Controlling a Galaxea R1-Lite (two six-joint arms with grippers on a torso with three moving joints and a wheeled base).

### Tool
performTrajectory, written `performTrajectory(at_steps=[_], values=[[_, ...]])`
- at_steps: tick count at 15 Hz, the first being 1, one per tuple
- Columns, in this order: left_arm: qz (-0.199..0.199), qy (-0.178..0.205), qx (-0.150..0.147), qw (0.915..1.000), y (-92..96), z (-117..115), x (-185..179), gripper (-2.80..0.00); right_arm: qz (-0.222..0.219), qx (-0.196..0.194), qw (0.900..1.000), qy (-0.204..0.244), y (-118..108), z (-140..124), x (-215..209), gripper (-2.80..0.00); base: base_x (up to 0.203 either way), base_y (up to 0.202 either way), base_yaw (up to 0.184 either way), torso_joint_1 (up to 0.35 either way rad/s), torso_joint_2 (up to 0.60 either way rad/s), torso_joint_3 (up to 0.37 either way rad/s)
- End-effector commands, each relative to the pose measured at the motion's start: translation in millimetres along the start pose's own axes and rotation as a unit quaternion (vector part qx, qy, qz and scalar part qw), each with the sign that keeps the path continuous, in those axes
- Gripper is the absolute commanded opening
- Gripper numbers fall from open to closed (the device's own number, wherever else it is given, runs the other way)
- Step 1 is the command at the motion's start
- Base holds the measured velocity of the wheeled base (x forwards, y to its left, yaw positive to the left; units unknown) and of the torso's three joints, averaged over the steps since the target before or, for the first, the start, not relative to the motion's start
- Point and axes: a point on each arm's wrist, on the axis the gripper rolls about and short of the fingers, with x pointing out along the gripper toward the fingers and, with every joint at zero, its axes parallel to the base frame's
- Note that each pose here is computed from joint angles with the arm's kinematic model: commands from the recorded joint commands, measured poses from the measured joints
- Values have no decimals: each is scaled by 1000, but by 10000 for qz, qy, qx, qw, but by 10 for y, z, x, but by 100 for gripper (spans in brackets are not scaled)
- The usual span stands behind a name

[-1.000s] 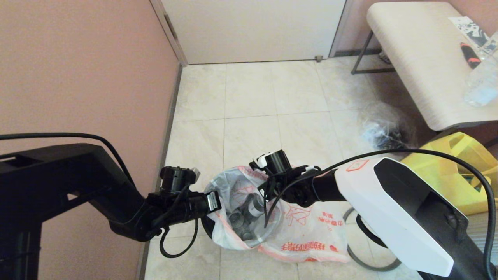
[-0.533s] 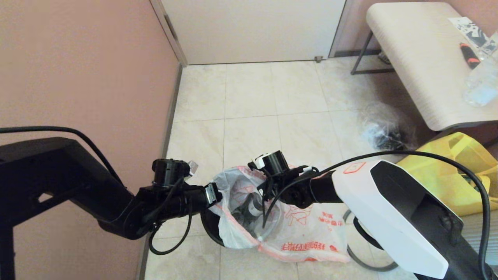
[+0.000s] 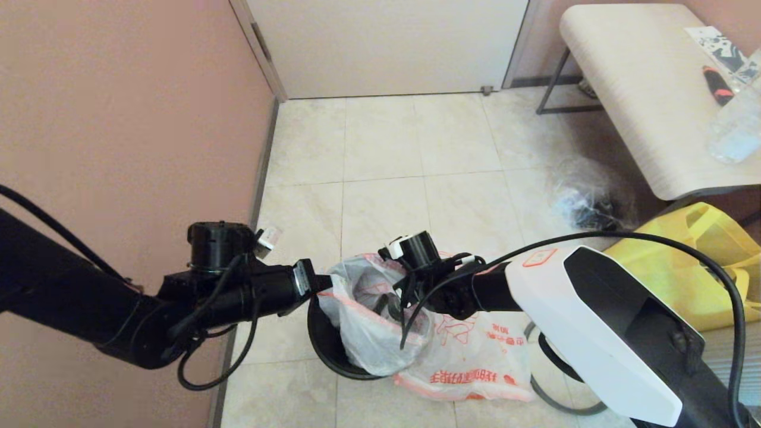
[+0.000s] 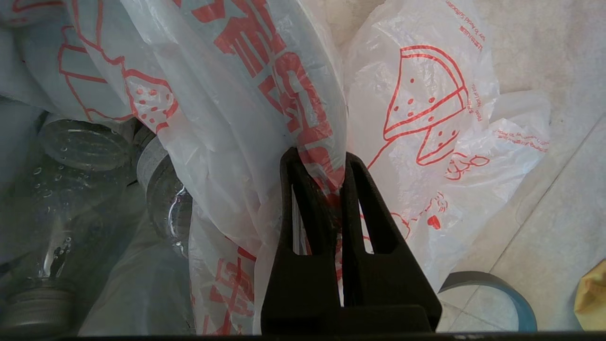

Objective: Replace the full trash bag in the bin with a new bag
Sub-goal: Place the trash bag on the floor

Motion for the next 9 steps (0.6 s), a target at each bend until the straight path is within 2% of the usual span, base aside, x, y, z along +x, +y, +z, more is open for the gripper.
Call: performTrajectory(at_steps=[1,6,9], values=[[-468,-323,121,9983,-259,116,-339,-280,-19,-16,10000,23,12,-18,16,-280,0,0,0,0,0,0],[-848,-289,156,9959,-421,115,-589,-280,-87,-24,10000,35,9,-18,16,-280,0,0,0,0,0,0],[-873,-228,150,9958,-411,92,-591,-280,-84,7,10000,-28,6,13,4,-280,0,0,0,0,0,0]])
